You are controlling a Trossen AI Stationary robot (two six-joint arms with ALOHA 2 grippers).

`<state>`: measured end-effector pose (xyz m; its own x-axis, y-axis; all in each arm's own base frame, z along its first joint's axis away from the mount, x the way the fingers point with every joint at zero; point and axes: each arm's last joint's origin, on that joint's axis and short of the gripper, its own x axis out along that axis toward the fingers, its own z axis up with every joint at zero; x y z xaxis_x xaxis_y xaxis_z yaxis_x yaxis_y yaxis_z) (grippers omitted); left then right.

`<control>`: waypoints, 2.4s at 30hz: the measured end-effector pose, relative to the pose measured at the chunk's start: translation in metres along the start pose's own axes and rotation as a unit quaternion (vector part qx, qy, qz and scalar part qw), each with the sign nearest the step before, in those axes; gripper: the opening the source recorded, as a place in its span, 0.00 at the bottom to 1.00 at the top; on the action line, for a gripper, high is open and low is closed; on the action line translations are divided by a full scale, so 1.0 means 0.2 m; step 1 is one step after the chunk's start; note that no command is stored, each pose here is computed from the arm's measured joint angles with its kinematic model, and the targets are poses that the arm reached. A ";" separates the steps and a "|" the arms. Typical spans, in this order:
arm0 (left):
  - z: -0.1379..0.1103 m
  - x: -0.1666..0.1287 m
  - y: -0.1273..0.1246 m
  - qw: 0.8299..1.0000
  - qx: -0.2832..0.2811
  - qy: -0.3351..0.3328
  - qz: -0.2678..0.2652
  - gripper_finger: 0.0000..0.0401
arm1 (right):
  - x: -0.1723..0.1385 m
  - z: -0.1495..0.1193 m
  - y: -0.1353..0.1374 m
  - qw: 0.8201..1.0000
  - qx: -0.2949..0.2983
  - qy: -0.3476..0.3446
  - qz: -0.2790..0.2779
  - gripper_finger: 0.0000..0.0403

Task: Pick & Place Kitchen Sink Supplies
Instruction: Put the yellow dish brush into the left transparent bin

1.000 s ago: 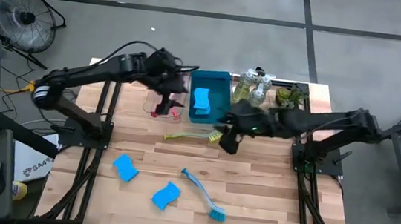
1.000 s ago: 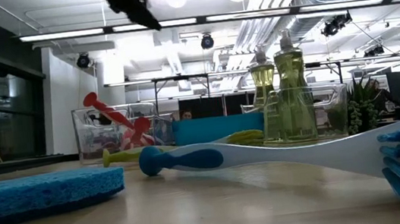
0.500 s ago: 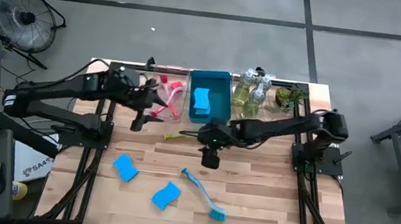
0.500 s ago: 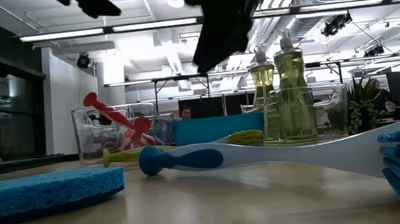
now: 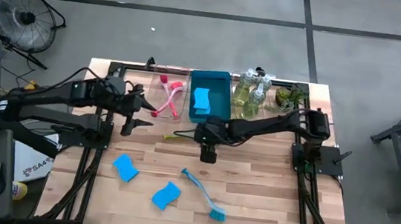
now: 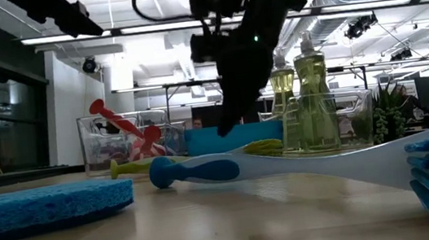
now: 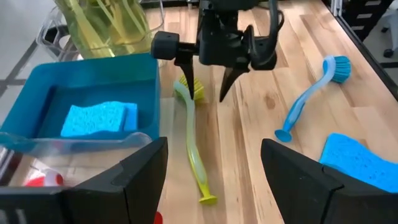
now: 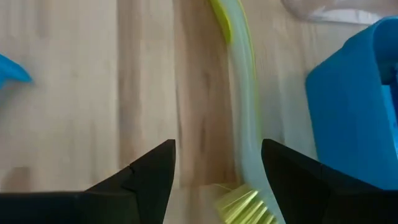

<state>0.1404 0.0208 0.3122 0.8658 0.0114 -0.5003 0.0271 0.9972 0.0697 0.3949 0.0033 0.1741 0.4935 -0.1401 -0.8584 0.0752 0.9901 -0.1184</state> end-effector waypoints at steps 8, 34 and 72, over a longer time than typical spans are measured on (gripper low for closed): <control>-0.03 -0.02 -0.01 1.000 -0.007 -0.005 0.001 0.63 | 0.09 -0.03 -0.03 0.999 -0.023 0.023 -0.021 0.58; -0.04 -0.02 -0.01 1.000 -0.018 -0.005 0.003 0.63 | 0.14 -0.09 0.05 0.998 0.014 0.068 0.008 0.16; 0.15 0.28 0.00 0.956 -0.131 -0.091 -0.246 0.63 | -0.75 0.35 0.40 0.891 -0.370 0.085 -0.250 0.16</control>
<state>0.2031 0.0188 0.3096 0.8535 -0.4533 -0.2569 0.3481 0.8631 -0.3660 0.3869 0.1029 0.3289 0.4164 -0.6236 -0.6616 -0.3744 0.5455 -0.7498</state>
